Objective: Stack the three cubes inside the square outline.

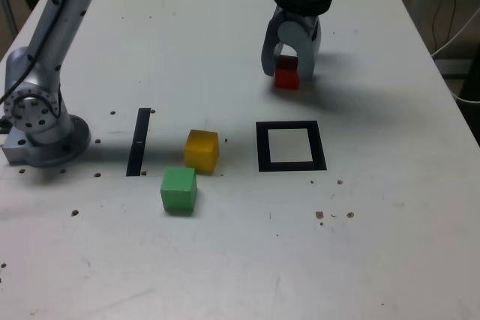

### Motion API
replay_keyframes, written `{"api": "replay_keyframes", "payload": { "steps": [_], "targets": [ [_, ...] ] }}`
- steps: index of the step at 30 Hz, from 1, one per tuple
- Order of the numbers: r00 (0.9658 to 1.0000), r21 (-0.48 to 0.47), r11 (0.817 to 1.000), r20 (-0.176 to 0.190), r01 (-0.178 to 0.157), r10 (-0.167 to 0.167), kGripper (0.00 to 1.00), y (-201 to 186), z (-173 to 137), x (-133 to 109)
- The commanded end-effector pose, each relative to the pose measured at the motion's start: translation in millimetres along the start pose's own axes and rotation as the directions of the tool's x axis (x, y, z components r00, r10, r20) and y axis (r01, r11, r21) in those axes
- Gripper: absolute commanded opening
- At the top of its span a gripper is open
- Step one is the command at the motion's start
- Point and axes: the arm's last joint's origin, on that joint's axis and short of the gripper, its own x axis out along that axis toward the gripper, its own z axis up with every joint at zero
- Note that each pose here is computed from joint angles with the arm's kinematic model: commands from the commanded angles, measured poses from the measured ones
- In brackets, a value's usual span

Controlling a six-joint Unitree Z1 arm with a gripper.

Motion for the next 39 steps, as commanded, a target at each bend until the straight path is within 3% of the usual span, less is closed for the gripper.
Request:
{"api": "replay_keyframes", "payload": {
  "steps": [1,8,16,23,28,39],
  "targets": [
    [1.0,0.005,1.0,-0.001,0.006,-0.006,0.27,0.0,2.2,2.4],
    [0.9998,0.003,1.0,0.022,0.002,-0.002,0.26,-6.4,-1.1,-7.5],
    [0.9976,-0.029,1.0,0.068,0.013,-0.011,0.26,-41.2,-21.1,-46.3],
    [0.9991,-0.045,0.999,0.035,0.027,-0.025,0.26,-80.3,-17.6,-44.7],
    [0.9998,-0.037,0.999,0.013,0.017,-0.016,0.26,-111.6,-8.0,-39.6],
    [0.9994,-0.068,0.997,0.027,0.025,-0.023,0.26,-131.1,-4.1,-39.2]
  ]
}}
